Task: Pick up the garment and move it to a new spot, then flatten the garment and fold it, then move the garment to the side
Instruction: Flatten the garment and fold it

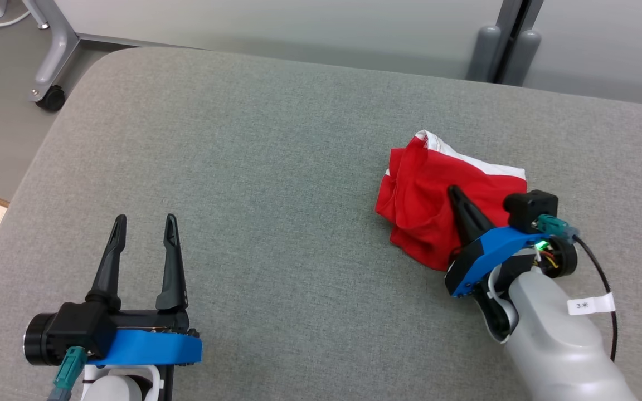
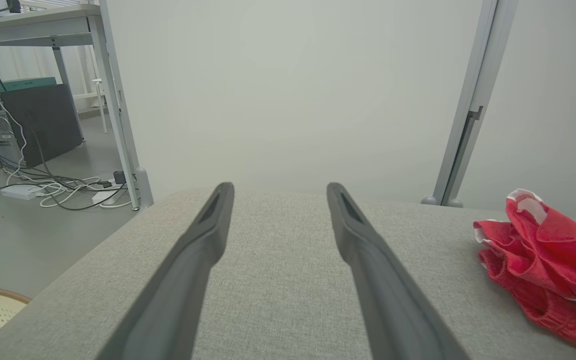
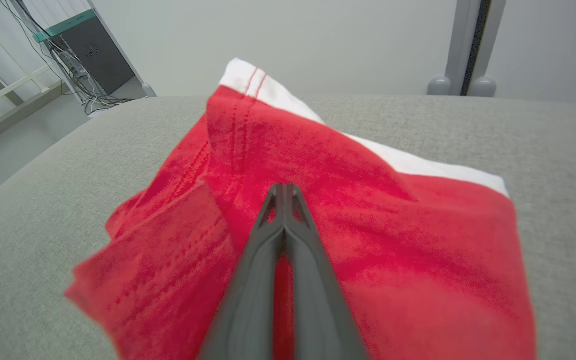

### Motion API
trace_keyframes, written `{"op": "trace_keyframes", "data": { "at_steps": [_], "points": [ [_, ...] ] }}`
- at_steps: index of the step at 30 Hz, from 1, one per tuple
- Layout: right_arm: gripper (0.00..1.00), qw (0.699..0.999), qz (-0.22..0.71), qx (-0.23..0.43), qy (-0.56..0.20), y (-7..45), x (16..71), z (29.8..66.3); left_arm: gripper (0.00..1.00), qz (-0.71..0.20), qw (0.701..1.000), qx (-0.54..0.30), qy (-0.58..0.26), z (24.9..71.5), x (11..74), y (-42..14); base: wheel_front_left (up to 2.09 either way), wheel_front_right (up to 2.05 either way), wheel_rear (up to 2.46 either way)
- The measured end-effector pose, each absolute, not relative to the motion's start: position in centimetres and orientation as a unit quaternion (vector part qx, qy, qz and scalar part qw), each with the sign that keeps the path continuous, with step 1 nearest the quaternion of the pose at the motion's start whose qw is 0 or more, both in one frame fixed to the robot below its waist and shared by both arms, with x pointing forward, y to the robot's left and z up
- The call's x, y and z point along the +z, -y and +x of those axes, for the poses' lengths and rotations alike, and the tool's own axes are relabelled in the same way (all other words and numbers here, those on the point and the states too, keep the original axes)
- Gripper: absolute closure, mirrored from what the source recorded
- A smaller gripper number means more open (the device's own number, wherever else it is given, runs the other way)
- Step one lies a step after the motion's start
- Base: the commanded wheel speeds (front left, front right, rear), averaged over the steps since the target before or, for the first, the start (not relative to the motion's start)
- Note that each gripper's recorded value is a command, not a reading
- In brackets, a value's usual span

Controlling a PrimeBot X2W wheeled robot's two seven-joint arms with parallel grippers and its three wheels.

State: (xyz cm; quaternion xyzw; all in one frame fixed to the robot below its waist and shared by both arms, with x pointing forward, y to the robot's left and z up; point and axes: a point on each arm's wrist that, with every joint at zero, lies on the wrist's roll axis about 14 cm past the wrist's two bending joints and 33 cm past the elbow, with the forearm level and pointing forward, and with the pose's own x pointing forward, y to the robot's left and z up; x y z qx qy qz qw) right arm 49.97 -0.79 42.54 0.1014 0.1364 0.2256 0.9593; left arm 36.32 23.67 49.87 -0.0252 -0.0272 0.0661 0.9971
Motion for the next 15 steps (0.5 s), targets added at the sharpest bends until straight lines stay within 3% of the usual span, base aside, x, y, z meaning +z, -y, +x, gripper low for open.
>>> {"op": "trace_keyframes", "data": {
  "at_steps": [15],
  "points": [
    [1.0,0.928,0.138,0.314,-0.145,-5.2,43.0,47.1,0.0,-0.026,0.997,0.068,0.028,36.7,49.9,-23.6,0.0,0.0,0.0]
  ]
}}
